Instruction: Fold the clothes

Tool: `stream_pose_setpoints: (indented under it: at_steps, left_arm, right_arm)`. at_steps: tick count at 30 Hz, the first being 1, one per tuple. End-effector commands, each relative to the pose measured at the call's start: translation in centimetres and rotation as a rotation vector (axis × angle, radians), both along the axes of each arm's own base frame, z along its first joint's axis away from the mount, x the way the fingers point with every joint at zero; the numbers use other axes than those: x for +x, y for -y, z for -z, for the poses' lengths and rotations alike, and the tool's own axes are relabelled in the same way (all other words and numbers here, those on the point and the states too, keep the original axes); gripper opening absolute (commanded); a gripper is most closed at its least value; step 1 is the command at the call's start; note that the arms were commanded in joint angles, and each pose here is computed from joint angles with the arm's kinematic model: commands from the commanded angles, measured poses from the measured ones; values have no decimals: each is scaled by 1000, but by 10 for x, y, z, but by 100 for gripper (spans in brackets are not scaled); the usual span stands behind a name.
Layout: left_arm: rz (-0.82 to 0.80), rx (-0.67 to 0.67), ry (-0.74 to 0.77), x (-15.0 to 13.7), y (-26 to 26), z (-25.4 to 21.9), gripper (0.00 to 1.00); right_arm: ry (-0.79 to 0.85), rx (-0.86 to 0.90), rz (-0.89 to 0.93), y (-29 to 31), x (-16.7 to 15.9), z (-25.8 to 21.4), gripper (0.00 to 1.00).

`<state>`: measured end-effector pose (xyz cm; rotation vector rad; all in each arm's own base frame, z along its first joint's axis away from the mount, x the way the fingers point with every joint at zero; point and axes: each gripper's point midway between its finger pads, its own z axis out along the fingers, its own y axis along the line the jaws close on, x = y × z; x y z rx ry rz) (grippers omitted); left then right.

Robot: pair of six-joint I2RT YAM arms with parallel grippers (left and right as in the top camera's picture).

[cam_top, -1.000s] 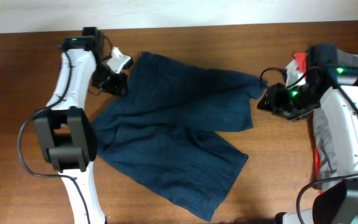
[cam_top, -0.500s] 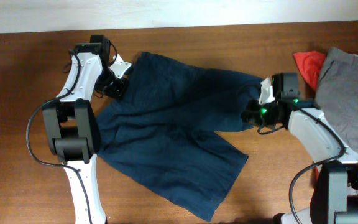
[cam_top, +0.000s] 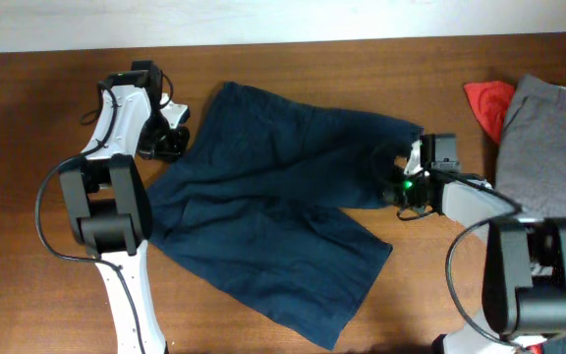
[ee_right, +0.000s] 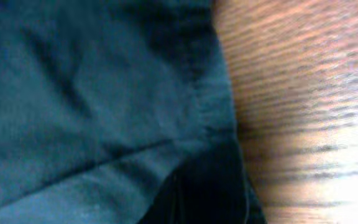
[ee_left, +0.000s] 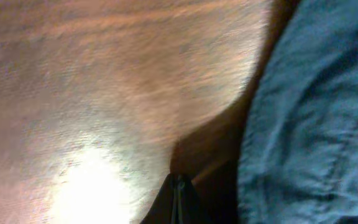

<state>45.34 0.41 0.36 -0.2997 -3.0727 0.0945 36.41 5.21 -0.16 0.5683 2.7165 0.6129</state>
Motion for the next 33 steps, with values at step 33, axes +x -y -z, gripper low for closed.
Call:
stream_pose_setpoints:
  at_steps: [33]
  left_arm:
    - [302, -383, 408, 101, 139, -16, 0]
  right_arm:
    - [-5, -79, -38, 22, -41, -110, 13]
